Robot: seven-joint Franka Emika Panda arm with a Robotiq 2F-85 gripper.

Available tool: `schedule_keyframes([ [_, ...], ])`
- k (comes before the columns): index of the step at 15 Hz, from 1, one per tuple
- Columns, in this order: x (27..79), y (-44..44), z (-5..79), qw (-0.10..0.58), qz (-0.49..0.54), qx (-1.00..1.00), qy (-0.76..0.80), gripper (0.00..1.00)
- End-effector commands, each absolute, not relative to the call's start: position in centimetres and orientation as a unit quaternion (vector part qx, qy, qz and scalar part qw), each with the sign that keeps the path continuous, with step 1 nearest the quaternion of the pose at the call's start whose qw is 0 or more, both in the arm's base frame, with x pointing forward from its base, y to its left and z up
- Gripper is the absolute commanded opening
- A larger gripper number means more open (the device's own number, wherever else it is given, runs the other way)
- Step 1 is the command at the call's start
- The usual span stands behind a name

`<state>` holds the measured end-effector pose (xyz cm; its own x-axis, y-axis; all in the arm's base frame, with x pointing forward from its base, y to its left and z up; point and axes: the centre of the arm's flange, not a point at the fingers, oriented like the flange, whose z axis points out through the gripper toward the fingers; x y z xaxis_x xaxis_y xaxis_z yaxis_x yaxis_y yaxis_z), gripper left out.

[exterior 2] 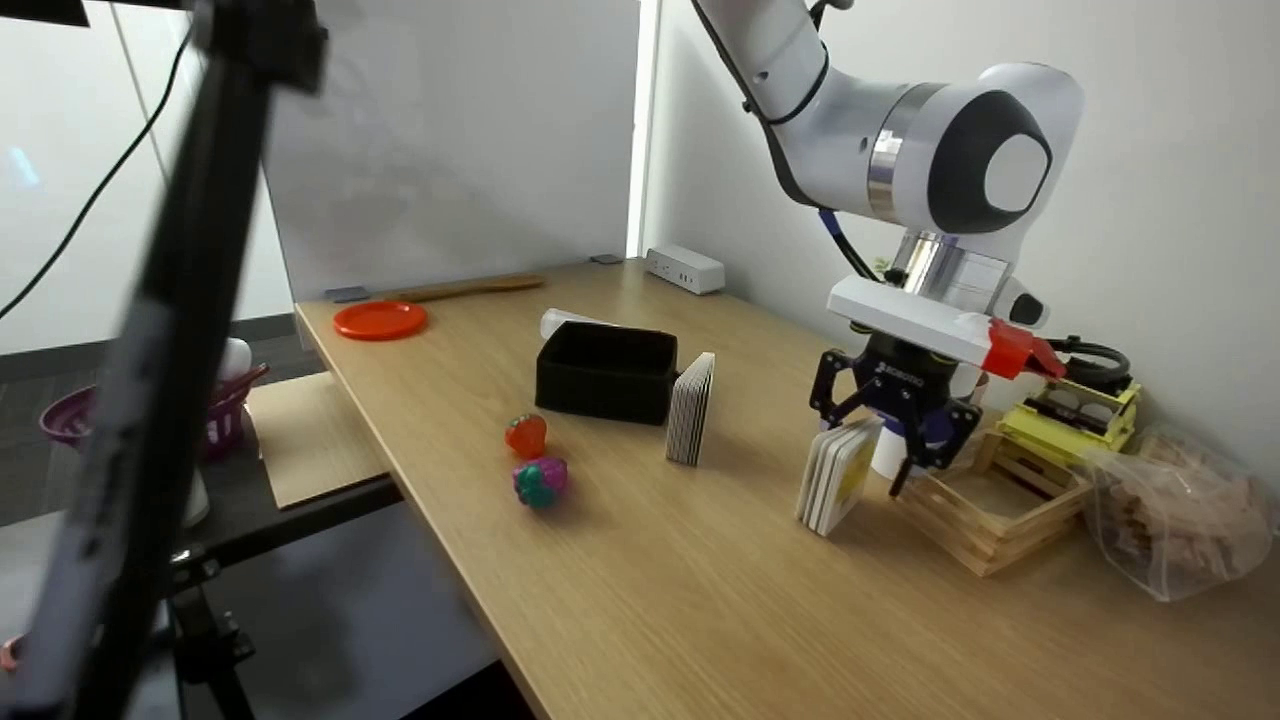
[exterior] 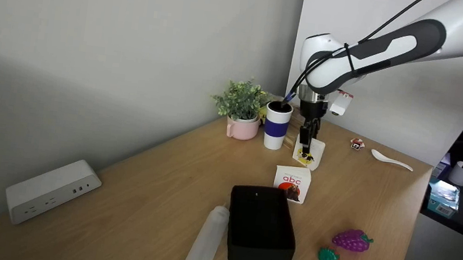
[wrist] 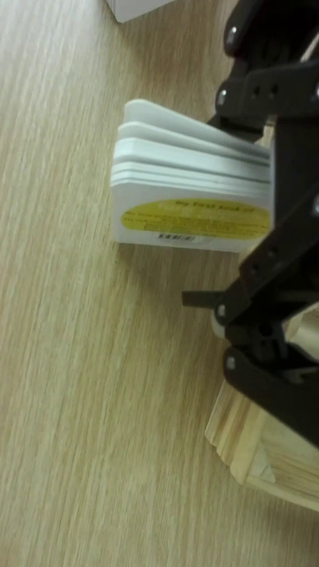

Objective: Put the yellow and orange books in the black box

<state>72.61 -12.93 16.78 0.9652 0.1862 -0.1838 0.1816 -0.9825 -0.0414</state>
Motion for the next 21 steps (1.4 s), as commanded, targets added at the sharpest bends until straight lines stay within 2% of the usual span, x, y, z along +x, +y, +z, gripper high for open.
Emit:
schedule_keyframes([
  [1,73.6,-13.2,16.7,0.005,0.101,-0.991,-0.087,0.44],
  [7,73.5,-13.1,17.4,0.003,0.100,-0.992,-0.079,0.02],
  [9,73.2,-12.9,17.7,0.000,0.104,-0.992,-0.073,0.00],
  [10,73.0,-12.8,17.9,-0.002,0.106,-0.992,-0.069,0.04],
  [21,71.1,-12.0,21.8,0.014,0.132,-0.989,-0.060,0.04],
])
